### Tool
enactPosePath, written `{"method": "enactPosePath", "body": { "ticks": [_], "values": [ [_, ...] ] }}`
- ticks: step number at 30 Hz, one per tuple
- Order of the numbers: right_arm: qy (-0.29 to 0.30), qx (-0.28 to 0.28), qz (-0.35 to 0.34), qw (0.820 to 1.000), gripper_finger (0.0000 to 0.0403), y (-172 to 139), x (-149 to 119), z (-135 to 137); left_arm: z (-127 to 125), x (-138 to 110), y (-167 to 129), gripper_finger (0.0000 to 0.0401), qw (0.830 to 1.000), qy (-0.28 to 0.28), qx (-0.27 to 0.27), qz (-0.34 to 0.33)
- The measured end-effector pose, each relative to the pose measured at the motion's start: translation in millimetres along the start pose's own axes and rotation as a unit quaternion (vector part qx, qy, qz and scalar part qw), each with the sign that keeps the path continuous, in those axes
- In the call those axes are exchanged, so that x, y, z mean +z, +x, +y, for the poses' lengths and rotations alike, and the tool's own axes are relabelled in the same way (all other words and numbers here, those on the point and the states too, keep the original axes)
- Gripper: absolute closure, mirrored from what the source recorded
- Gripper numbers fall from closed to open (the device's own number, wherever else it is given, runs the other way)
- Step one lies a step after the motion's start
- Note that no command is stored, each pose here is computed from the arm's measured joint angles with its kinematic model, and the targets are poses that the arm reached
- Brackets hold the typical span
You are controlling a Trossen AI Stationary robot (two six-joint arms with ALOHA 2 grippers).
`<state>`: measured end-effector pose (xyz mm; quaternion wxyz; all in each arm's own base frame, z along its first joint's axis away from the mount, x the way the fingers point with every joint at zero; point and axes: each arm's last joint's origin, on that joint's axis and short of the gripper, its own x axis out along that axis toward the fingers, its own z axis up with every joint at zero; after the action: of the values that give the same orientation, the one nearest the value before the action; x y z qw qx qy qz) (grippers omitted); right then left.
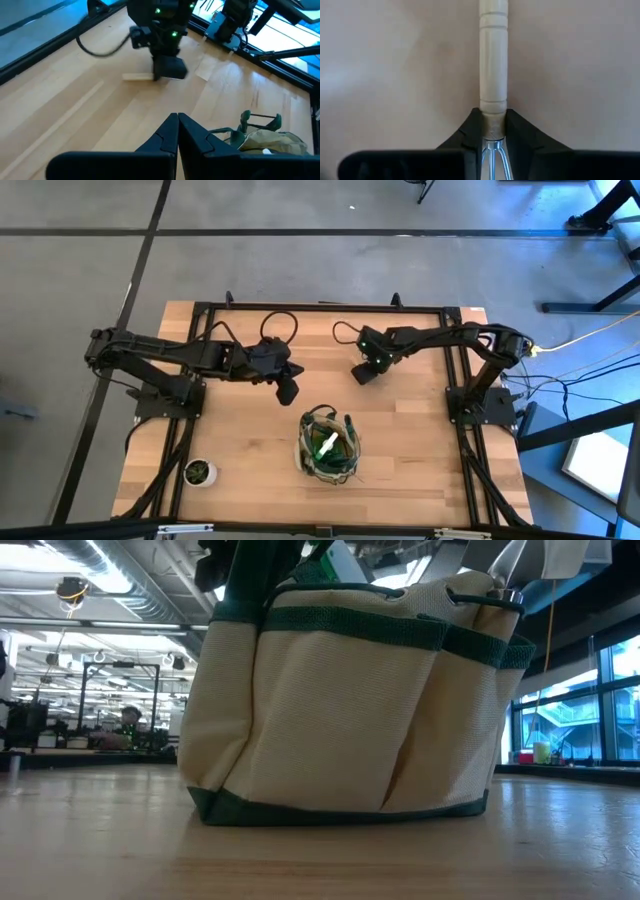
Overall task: Pick & Place Garden tools in Gardening bag
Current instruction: Put the brown hand rake into the gardening bag
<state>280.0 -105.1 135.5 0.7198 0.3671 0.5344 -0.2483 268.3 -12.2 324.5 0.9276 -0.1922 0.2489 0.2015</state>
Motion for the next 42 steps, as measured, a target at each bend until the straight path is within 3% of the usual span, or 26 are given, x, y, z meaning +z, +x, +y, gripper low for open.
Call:
{"method": "enactPosePath", "body": {
  "ticks": [11, 16, 23, 32, 42],
  "values": [
    [0.012, 0.176, 0.098, 0.979, 0.0348, -84, 45, 46, 2, 1, 0, 0.0399, 0.998, 0.055, 0.031, -0.017],
    [-0.003, 0.252, 0.092, 0.963, 0.0348, -127, 61, 66, -1, -1, -2, 0.0399, 0.990, 0.129, 0.059, -0.029],
    [0.011, 0.362, 0.108, 0.926, 0.0348, -171, 74, 83, -15, -4, -10, 0.0399, 0.947, 0.288, 0.126, -0.069],
    [0.029, 0.406, 0.102, 0.908, 0.0348, -183, 83, 90, -24, 12, -9, 0.0393, 0.875, 0.401, 0.237, -0.129],
    [0.057, 0.437, 0.049, 0.896, 0.0348, -192, 99, 92, -24, 14, 13, 0.0315, 0.842, 0.462, 0.253, -0.114]
  ]
}}
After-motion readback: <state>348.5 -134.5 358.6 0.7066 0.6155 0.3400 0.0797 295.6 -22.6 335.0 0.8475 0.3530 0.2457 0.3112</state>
